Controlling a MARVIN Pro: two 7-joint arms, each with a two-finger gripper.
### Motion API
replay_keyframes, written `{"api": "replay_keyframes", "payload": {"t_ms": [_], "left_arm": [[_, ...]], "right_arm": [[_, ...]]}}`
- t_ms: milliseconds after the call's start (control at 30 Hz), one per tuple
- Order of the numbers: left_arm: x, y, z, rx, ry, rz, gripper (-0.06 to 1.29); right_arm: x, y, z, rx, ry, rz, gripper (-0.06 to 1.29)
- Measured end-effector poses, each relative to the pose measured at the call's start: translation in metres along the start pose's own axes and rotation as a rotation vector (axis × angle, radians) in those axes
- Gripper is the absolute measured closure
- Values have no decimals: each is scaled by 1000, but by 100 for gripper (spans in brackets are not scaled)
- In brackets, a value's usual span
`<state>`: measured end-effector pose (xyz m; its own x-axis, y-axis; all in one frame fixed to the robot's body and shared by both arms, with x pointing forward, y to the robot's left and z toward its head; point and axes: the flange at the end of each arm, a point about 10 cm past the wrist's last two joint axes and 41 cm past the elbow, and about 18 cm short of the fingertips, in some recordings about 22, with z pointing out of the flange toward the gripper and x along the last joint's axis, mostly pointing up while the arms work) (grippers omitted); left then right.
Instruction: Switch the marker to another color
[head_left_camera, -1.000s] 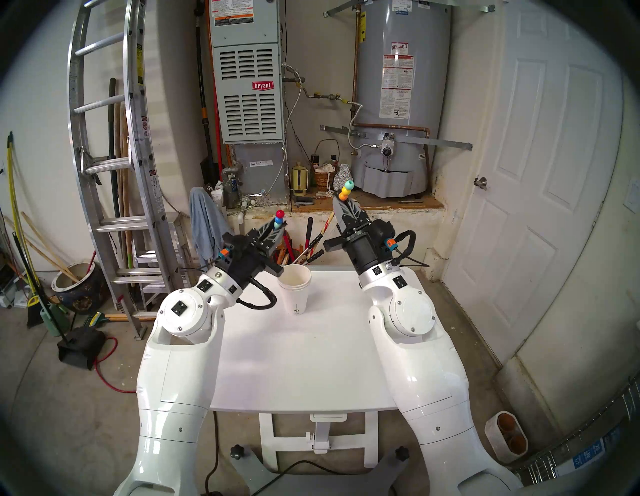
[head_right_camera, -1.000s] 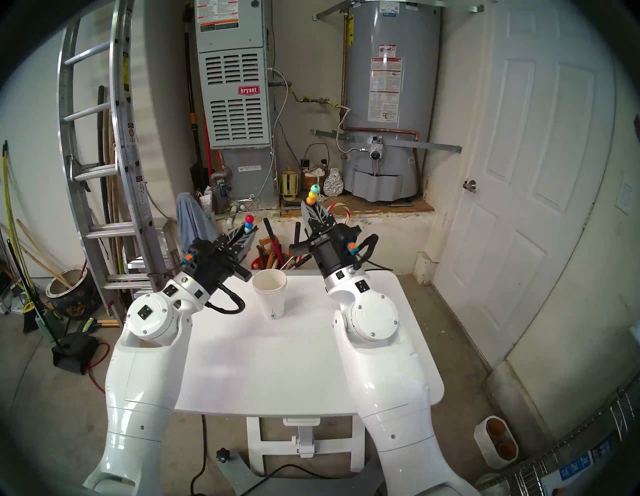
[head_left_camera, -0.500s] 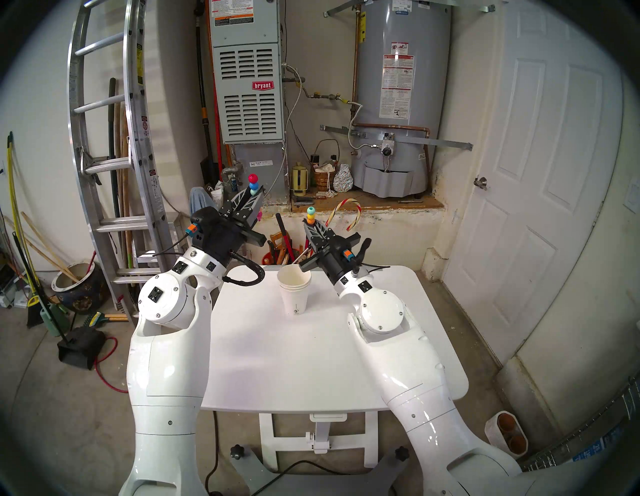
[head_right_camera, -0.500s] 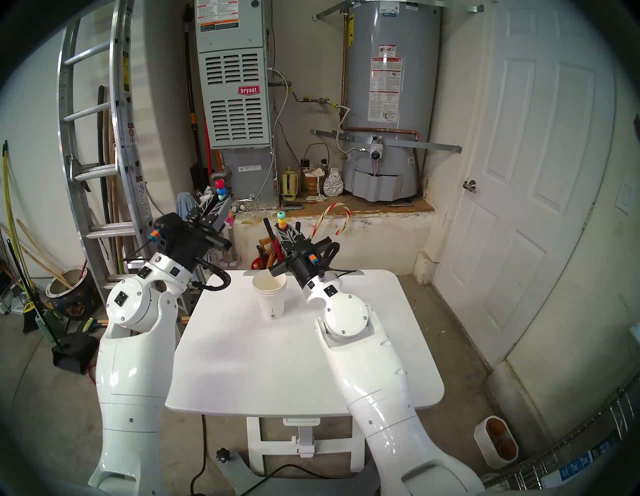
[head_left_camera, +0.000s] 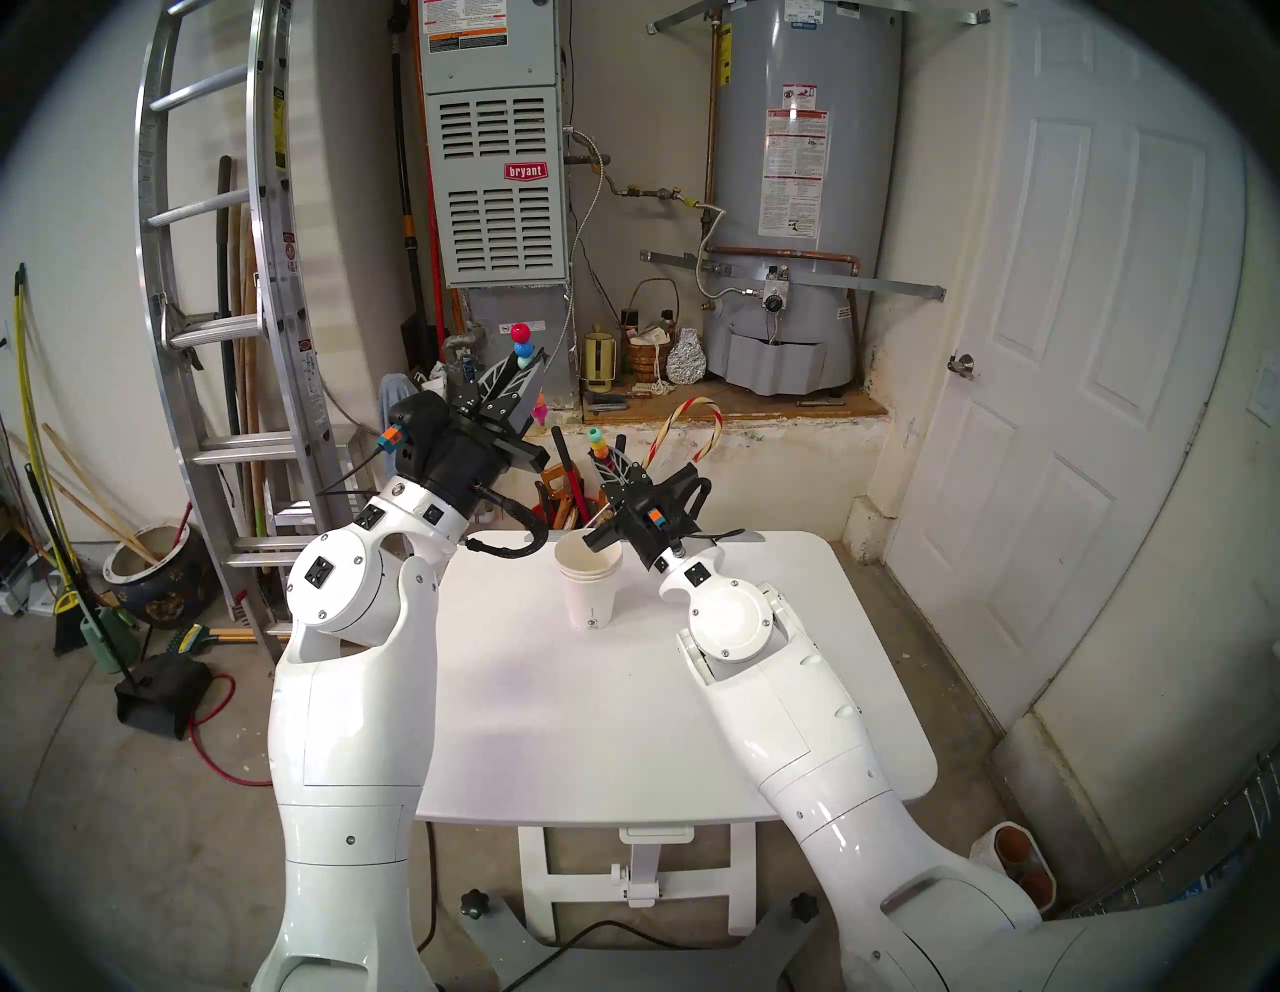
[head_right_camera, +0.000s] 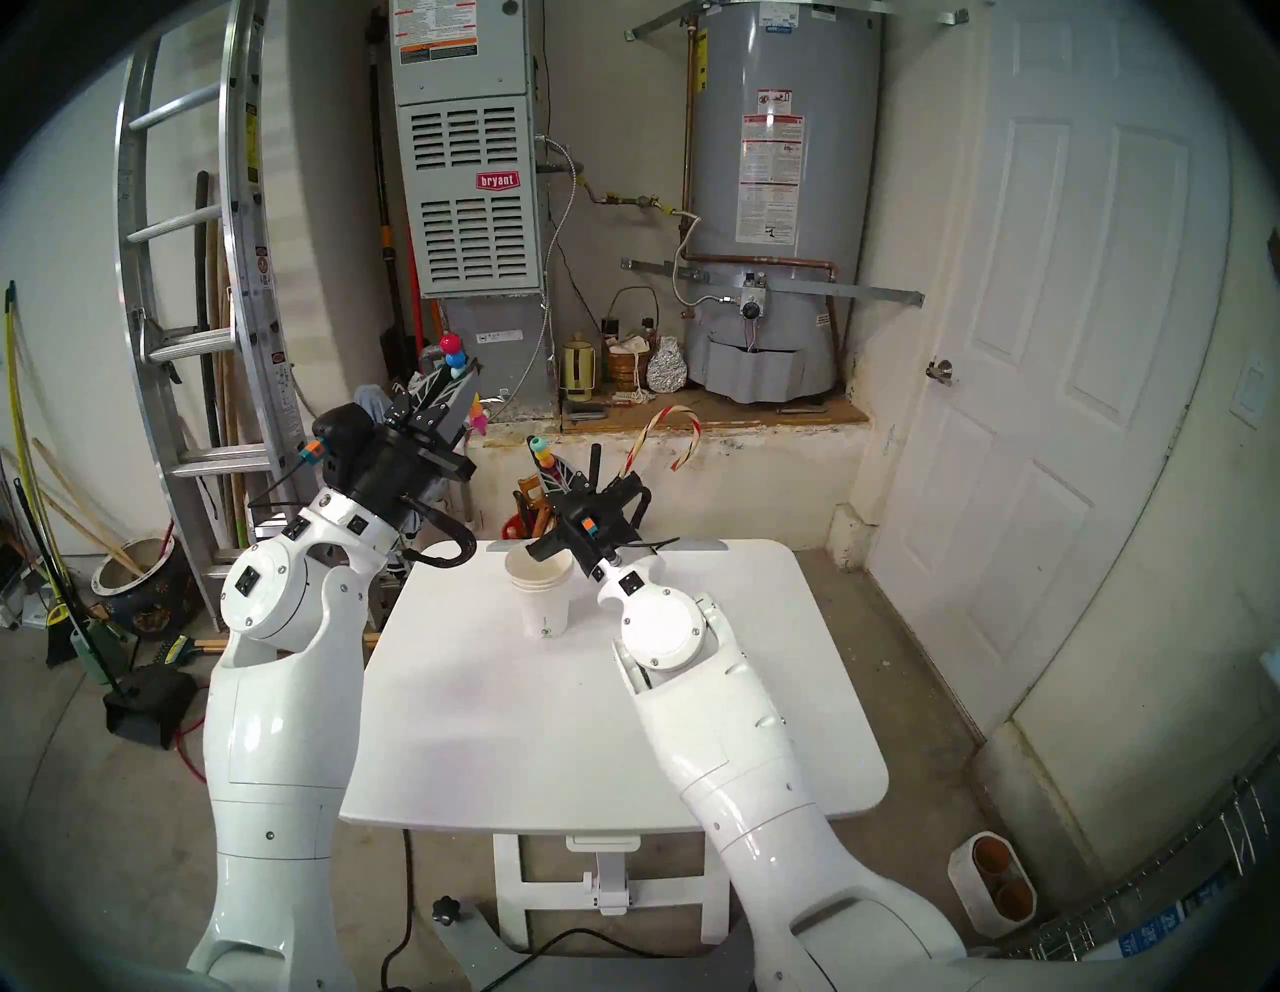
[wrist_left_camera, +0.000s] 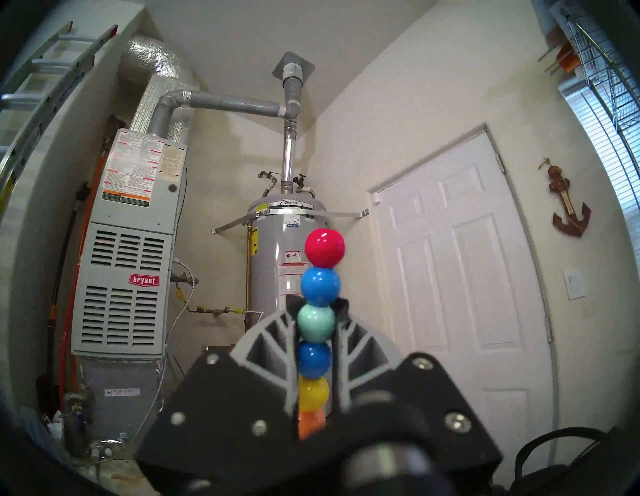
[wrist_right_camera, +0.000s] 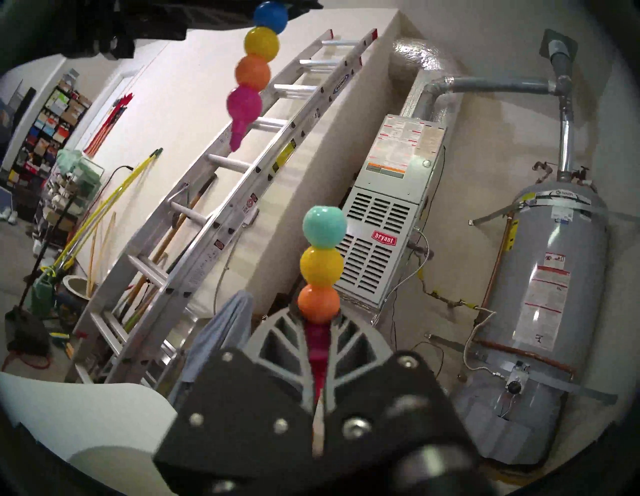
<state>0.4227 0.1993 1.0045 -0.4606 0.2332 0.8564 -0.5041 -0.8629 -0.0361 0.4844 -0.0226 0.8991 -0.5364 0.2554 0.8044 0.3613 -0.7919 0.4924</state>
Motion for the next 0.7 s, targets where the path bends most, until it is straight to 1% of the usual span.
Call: {"api": "replay_keyframes", "payload": {"t_ms": [200, 333, 533, 700], "left_arm": [[-2, 7, 7, -2, 16, -25, 109], [-4, 9, 10, -2, 22, -36, 109], [-6, 12, 11, -11, 29, -43, 109], [-6, 15, 12, -25, 32, -47, 109]], "right_arm": [[3, -3, 1, 1, 20, -42, 121], [4, -6, 1, 7, 28, -57, 121], [5, -8, 1, 8, 32, -63, 121], [5, -8, 1, 5, 34, -54, 121]]}}
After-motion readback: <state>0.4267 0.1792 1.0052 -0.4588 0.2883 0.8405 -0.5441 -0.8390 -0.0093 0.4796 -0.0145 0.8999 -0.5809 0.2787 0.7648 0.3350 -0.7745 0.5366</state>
